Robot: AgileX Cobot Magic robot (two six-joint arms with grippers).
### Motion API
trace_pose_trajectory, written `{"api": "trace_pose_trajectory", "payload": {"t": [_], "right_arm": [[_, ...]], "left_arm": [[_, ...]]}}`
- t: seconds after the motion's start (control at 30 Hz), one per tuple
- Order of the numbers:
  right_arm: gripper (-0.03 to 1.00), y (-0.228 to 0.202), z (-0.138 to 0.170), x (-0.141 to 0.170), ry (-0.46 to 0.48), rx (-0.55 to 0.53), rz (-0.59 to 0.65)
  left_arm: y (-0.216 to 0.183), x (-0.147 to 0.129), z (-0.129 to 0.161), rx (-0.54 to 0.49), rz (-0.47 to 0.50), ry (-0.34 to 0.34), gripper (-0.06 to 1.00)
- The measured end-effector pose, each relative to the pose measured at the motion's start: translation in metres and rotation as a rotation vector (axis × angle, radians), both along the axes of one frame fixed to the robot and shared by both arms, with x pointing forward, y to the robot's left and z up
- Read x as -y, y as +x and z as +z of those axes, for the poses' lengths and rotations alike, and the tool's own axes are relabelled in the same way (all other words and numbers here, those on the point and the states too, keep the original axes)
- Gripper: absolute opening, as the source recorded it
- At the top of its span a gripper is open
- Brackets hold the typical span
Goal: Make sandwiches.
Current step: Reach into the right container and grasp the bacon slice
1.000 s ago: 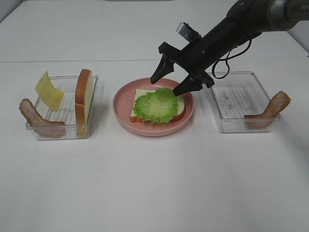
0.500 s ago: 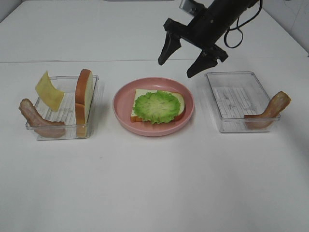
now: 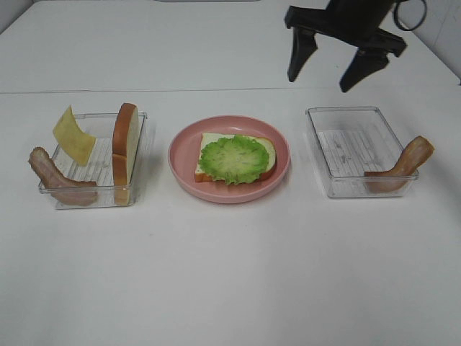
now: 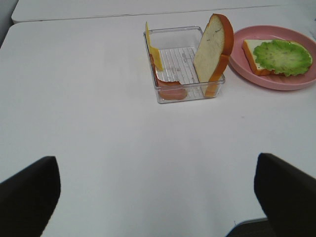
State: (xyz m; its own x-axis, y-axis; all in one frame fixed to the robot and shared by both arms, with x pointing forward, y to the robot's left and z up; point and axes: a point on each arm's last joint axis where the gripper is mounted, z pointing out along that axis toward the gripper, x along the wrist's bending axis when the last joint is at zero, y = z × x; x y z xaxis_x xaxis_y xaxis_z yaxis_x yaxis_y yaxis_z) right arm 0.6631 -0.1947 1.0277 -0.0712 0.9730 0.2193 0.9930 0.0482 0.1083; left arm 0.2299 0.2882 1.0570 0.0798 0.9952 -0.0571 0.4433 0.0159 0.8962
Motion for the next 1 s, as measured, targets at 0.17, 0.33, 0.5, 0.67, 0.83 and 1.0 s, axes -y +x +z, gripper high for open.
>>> {"api": "trace_pose_trajectory", "payload": {"t": [0.17, 0.33, 0.5, 0.67, 0.83, 1.0], "right_arm": [[0.8, -0.021, -0.01, 0.064, -0.07, -0.089, -0.119], [0.8, -0.028, -0.018, 0.104, -0.089, -0.129, -0.196], [0.8, -0.027, -0.022, 0.107, -0.092, -0.138, -0.187], [0.8, -0.023, -0.04, 0.113, -0.121, -0.179, -0.185], [0.8, -0.02, -0.055, 0.123, -0.139, -0.216, -0.198], [0.8, -0.019, -0.065, 0.13, -0.15, -0.242, -0.204]], "left_arm": [[0.0, 0.0, 0.0, 0.0, 0.0, 0.0, 0.99], [0.0, 0.0, 0.0, 0.0, 0.0, 0.0, 0.99], [0.0, 0.0, 0.0, 0.0, 0.0, 0.0, 0.99], [0.0, 0.0, 0.0, 0.0, 0.0, 0.0, 0.99], [0.0, 0.0, 0.0, 0.0, 0.0, 0.0, 0.99], [0.0, 0.0, 0.0, 0.0, 0.0, 0.0, 0.99]]}}
